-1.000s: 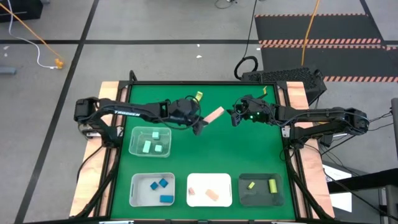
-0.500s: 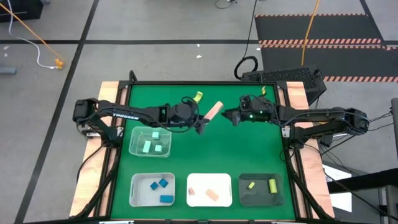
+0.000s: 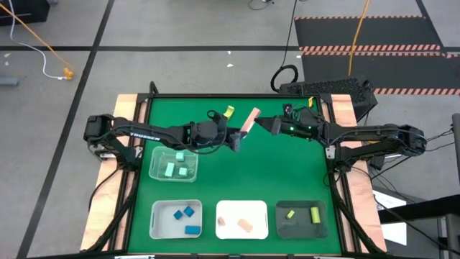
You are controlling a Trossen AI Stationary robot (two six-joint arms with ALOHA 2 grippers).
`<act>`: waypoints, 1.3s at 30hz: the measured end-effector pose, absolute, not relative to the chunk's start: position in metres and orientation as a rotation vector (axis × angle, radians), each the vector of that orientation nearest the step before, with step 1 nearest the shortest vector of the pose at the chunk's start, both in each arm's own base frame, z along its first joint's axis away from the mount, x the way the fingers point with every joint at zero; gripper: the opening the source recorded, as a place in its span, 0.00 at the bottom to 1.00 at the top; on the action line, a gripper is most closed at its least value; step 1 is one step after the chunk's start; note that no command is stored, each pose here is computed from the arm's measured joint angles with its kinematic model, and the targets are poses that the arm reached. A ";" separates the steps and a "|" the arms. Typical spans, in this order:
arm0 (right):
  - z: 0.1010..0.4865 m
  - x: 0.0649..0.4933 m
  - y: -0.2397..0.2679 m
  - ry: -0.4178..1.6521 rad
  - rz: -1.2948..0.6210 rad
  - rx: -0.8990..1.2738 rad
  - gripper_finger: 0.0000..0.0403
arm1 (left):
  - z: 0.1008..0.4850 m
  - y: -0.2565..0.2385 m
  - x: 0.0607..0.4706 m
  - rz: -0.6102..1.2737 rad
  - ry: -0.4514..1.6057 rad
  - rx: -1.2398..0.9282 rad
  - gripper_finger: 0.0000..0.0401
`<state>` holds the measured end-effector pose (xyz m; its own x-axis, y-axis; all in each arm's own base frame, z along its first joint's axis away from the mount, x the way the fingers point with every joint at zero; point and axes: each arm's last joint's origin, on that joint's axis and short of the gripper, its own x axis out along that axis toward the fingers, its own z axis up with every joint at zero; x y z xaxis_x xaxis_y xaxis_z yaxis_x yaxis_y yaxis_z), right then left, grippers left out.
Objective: Sort & place blocks by color
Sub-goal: Put the pink block into the white bin
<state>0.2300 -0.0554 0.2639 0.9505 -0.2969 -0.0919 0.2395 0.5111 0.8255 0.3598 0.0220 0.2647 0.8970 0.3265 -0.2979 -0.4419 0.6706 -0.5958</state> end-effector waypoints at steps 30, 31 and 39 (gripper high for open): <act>0.270 0.233 -0.043 -0.070 -0.178 1.115 0.53 | 0.267 -0.018 0.360 0.407 0.177 -0.537 0.32; 0.269 0.233 -0.041 -0.062 -0.174 1.118 0.53 | 0.267 -0.019 0.359 0.403 0.178 -0.536 0.32; 0.267 0.235 -0.029 -0.016 -0.143 1.172 0.51 | 0.267 -0.028 0.359 0.375 0.193 -0.495 0.32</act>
